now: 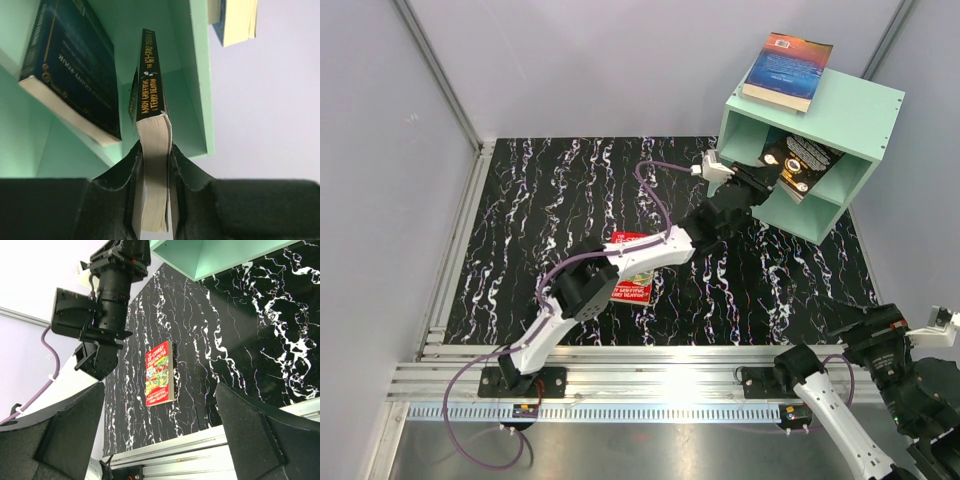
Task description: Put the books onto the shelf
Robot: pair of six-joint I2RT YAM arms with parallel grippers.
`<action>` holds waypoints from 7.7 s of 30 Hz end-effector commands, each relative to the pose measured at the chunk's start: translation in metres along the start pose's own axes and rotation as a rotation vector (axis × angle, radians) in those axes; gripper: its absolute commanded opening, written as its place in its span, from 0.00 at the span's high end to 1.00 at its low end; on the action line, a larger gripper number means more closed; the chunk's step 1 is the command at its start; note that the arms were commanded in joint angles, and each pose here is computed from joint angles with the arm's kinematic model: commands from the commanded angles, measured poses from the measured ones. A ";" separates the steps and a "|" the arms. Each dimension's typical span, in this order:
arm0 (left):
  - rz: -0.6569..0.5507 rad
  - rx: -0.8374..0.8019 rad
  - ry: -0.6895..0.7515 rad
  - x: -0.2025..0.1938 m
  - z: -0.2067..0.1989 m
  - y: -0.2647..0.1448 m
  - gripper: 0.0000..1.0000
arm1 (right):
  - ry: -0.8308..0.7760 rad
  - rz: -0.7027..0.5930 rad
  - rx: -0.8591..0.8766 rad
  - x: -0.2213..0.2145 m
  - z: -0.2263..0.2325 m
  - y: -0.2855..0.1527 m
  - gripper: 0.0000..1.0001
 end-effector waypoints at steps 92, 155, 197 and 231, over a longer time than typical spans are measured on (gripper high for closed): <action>-0.098 0.354 0.580 0.202 0.077 -0.356 0.06 | -0.199 -0.101 -0.375 -0.009 0.045 0.375 1.00; 0.465 0.729 0.475 0.253 0.193 -0.251 0.01 | 0.086 0.711 0.147 -0.251 0.006 0.304 0.00; 0.528 0.436 0.350 0.209 0.154 -0.287 0.01 | -0.002 0.547 0.209 -0.200 0.042 0.240 1.00; 0.343 0.155 0.083 0.075 0.007 -0.245 0.02 | 0.001 -0.013 0.193 -0.027 0.090 0.142 1.00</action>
Point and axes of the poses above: each gripper's point midway between its finger pads, its own y axis out along the fingers, its own z axis along the line the jaws close on, x = y × z, the point moved 9 cm from there along -y, back along the fingers, and after that the axes turned 5 degrees about -y, right-handed, at the moved point
